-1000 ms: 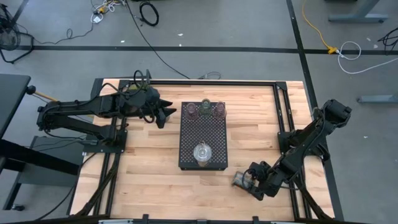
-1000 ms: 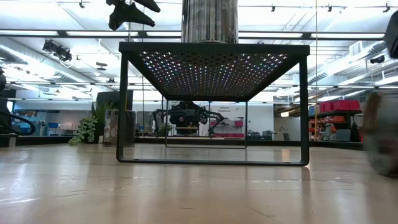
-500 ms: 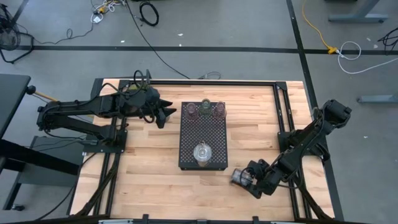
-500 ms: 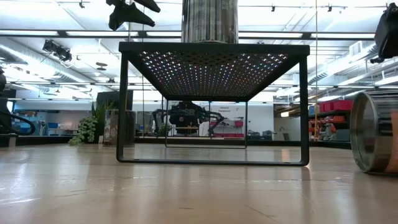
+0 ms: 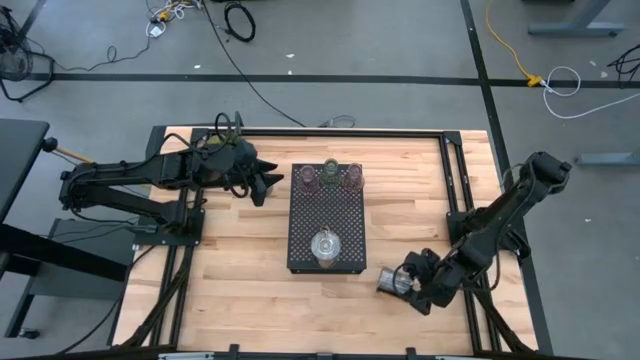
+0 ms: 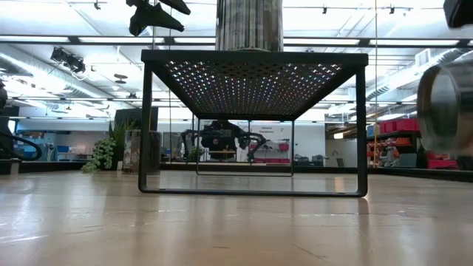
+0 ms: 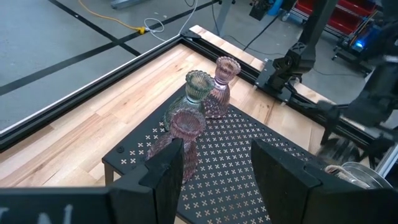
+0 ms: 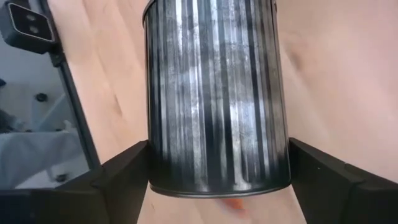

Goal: Pick & Place candle stick holders
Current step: Put the orange scented candle on the shelf

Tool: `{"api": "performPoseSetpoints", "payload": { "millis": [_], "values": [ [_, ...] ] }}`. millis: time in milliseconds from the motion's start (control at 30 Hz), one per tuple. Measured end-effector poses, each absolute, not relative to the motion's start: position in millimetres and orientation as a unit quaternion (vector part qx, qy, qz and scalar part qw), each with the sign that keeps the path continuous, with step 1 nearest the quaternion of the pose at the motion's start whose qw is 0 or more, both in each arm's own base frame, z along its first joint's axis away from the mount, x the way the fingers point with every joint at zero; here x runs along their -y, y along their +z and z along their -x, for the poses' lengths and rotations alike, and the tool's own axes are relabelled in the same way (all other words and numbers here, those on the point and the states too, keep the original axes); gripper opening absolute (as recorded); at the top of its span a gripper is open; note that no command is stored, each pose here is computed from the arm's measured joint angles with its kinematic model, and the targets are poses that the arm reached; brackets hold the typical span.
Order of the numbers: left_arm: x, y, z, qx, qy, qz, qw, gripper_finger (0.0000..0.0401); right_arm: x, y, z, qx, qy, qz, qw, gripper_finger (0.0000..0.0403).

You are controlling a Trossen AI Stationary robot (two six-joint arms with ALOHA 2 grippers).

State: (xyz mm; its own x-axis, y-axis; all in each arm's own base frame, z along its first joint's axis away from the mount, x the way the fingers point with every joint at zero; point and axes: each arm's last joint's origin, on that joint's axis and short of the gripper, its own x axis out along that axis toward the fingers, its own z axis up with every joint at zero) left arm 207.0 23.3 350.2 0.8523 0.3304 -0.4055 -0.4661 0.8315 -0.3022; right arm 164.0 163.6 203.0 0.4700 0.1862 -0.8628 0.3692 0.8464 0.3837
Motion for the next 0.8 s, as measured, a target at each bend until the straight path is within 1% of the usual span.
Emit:
{"api": "performPoseSetpoints", "payload": {
  "millis": [100,333,467,633,800],
  "values": [
    [-23,350,-207,-0.171,0.211,0.199,0.942,0.0190,-156,224,-158,-0.517,-0.065,-0.252,0.816,0.0320],
    [-23,350,-207,-0.171,0.212,0.199,0.941,0.0190,-136,289,-140,-0.525,-0.058,-0.219,0.821,0.0320],
    [-23,350,-207,-0.171,0.212,0.199,0.942,0.0190,-126,321,-137,-0.523,-0.056,-0.210,0.824,0.0320],
    [-23,350,-207,-0.171,0.211,0.199,0.942,0.0190,-118,349,-140,-0.501,-0.044,-0.197,0.841,0.0320],
    [-23,350,-207,-0.171,0.211,0.199,0.942,0.0190,-110,364,-158,-0.486,-0.041,-0.169,0.857,0.0320]
  ]
}}
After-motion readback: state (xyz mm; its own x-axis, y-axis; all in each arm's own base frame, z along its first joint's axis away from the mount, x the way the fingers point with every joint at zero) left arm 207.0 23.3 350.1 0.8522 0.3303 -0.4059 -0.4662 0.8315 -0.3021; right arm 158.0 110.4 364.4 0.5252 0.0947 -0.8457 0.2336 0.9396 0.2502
